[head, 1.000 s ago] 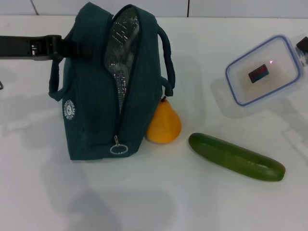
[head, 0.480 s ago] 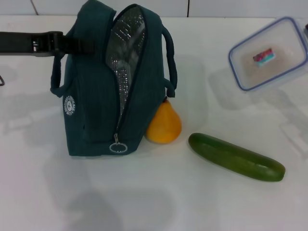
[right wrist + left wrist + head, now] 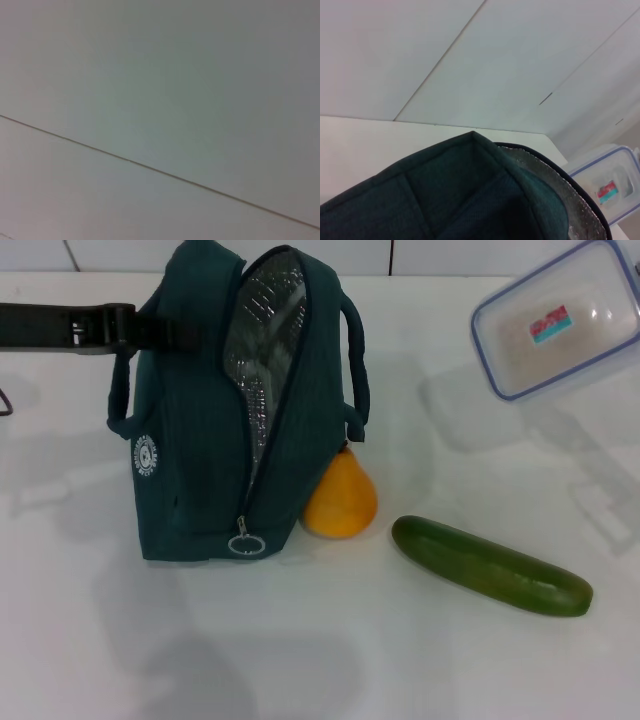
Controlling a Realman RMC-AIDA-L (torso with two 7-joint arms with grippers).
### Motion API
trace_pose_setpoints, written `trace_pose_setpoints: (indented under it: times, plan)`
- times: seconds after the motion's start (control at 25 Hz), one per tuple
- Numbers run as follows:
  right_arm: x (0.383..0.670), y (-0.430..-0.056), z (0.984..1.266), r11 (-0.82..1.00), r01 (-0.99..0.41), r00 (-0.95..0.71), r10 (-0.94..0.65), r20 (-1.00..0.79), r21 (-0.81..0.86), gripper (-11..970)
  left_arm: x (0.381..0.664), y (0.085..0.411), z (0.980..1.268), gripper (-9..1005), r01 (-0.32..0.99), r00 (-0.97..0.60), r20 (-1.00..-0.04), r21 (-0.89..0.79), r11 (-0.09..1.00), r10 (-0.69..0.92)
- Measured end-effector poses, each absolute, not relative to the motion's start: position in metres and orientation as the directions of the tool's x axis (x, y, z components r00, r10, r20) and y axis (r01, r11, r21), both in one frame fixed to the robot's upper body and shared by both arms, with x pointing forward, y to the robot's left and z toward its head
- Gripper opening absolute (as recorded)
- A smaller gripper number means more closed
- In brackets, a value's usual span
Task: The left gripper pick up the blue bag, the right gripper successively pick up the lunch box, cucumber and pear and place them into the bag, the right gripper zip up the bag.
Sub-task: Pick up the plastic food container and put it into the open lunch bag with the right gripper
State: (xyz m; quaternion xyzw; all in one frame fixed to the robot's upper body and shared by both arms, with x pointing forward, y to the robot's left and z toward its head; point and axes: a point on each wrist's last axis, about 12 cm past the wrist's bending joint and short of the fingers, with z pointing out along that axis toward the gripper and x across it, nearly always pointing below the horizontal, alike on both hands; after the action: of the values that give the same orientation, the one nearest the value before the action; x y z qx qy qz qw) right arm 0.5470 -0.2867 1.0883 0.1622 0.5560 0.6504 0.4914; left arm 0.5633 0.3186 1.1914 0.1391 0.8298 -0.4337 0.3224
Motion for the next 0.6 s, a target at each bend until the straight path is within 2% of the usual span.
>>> trace_pose_setpoints:
  times: [0.6]
  plan:
    - [0.56,-0.271,1.1,-0.009,-0.462,-0.512,0.819,-0.259,0.887,153,0.567,0.312,1.188,61,0.529,-0.753,-0.657,-0.635,0.563,-0.034]
